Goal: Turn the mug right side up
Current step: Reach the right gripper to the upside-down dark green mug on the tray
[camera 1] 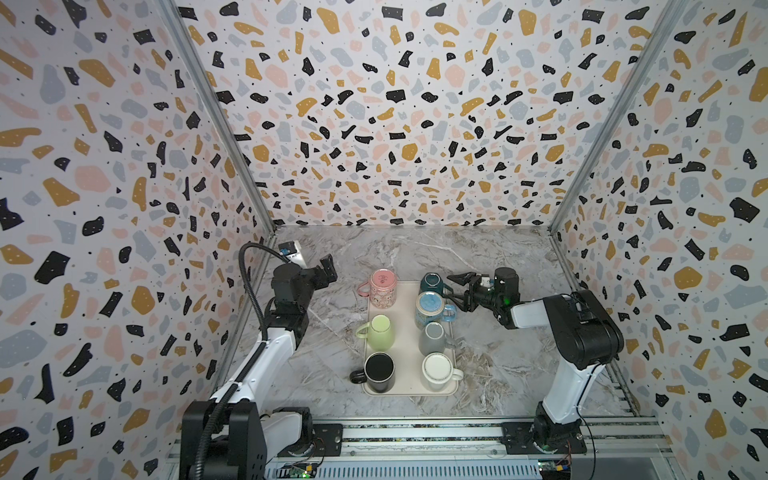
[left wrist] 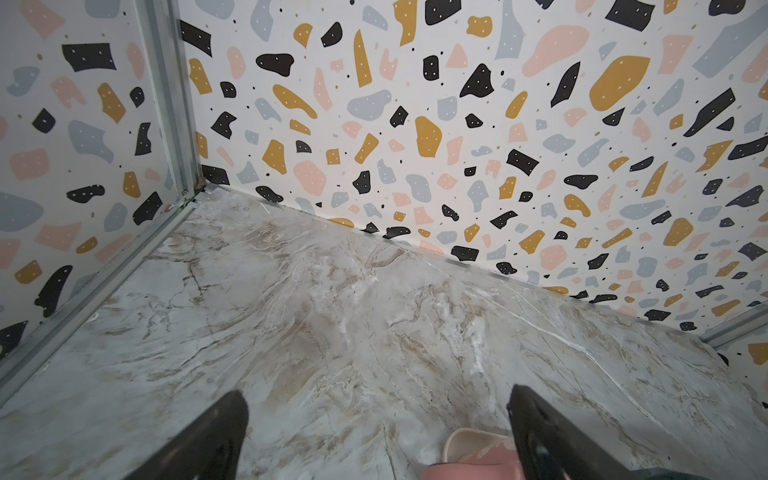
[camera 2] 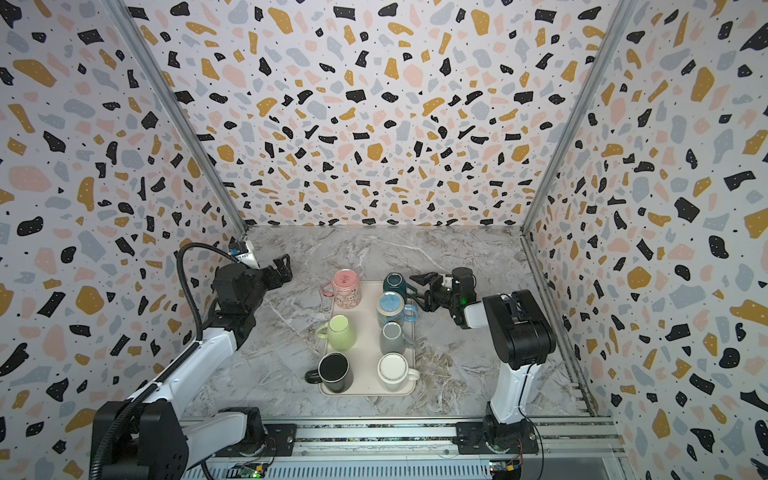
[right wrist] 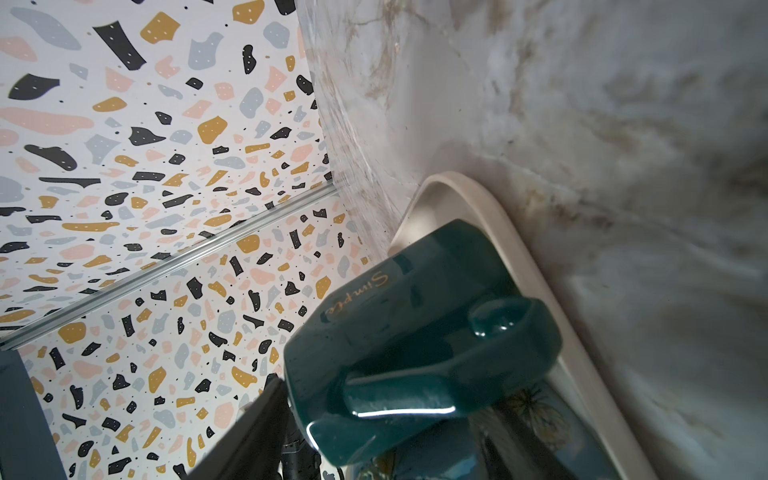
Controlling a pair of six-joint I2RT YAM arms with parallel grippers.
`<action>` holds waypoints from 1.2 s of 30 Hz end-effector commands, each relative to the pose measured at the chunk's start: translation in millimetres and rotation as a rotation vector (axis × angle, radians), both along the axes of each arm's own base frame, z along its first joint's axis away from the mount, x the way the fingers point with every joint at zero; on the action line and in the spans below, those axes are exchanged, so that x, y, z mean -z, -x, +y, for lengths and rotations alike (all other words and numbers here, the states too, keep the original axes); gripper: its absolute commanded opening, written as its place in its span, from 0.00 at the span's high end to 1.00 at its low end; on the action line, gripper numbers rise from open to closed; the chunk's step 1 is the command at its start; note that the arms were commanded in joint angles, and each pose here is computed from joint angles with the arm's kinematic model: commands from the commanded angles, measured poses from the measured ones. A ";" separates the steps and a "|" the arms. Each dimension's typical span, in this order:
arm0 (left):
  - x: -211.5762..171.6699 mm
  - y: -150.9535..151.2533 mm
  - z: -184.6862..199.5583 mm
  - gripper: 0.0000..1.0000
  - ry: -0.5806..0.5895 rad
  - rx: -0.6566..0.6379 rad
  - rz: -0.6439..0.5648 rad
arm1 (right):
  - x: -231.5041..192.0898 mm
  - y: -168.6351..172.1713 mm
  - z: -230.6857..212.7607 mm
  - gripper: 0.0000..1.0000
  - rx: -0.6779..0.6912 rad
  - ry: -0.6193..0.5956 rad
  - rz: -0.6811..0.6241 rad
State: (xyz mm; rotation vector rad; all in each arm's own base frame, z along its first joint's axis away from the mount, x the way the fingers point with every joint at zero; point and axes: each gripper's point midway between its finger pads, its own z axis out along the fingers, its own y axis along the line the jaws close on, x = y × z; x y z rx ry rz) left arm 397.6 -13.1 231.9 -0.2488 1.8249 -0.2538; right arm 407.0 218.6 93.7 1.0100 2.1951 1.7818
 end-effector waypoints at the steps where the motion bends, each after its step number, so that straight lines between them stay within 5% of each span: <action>1: -21.1 -4.7 -2.0 0.01 -0.019 0.009 -0.052 | -11.3 -12.2 2.1 0.30 0.016 -0.015 -0.041; 36: -18.3 -6.4 -2.9 0.02 -0.024 0.015 -0.037 | -0.5 -55.6 2.1 0.56 0.111 -0.066 -0.075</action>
